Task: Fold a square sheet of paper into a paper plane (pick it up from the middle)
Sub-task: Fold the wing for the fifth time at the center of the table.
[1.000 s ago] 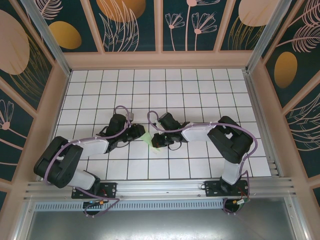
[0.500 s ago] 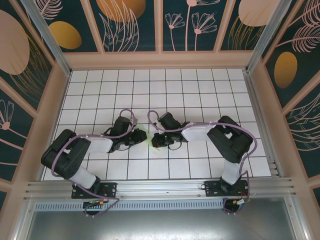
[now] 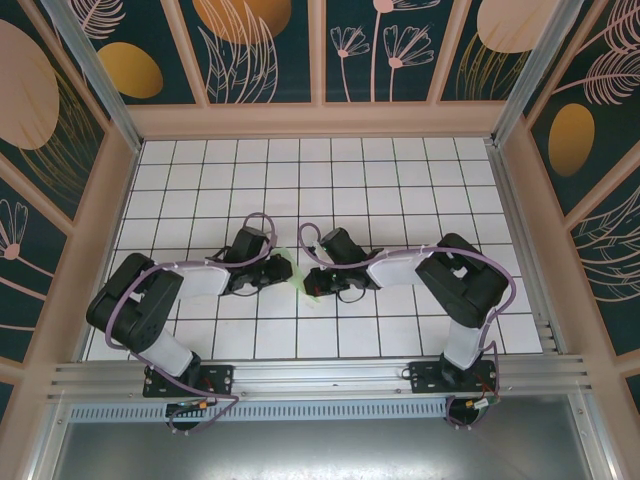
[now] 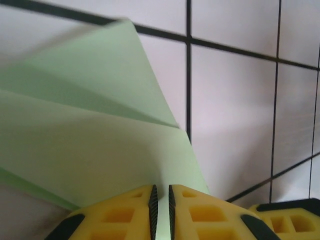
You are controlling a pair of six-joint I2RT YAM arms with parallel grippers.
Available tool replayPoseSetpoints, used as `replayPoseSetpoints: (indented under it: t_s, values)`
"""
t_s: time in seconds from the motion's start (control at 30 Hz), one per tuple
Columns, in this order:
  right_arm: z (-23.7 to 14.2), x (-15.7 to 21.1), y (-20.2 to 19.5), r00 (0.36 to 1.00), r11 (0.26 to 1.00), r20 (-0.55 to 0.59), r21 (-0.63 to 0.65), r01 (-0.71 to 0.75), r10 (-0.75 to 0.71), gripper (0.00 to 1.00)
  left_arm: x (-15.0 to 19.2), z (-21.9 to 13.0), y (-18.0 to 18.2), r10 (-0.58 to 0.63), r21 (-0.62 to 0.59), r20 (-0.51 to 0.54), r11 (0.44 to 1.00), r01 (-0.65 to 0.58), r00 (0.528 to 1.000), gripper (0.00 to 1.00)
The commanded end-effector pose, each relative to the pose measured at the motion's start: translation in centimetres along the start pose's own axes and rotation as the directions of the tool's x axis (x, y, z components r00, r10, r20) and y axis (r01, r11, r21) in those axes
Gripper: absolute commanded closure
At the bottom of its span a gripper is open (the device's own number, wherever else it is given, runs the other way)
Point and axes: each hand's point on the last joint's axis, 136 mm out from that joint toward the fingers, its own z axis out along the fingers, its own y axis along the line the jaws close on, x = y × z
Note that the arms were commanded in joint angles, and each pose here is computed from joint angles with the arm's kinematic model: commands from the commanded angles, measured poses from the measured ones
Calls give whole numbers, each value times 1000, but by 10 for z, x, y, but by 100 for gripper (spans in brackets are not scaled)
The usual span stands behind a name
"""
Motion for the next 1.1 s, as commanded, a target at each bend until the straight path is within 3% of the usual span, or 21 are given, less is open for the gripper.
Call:
replayPoseSetpoints:
  t_s: [0.0, 0.37, 0.57, 0.8, 0.93, 1.07]
  values:
    - [5, 78, -66, 968, 966, -200, 236, -100, 149, 100, -21, -15, 71, -35, -250, 100, 966, 59, 994, 81]
    - [1, 94, -74, 960, 963, -235, 254, -89, 151, 100, -74, -35, 86, -63, -267, 205, 956, 117, 977, 81]
    - [0, 83, -67, 969, 968, -206, 236, -88, 138, 100, -98, -53, 64, -28, -202, 257, 976, 82, 966, 81]
    - [-4, 38, -40, 991, 982, -84, 168, -88, 104, 100, -81, -75, 9, -36, 49, 272, 999, 23, 962, 83]
    - [-9, 14, -20, 996, 990, -20, 105, -88, 91, 100, -60, -67, -18, -23, 156, 222, 988, -12, 975, 87]
    - [-15, 2, -5, 997, 995, 13, 59, -75, 74, 100, -45, -50, -27, -32, 185, 182, 983, -3, 983, 90]
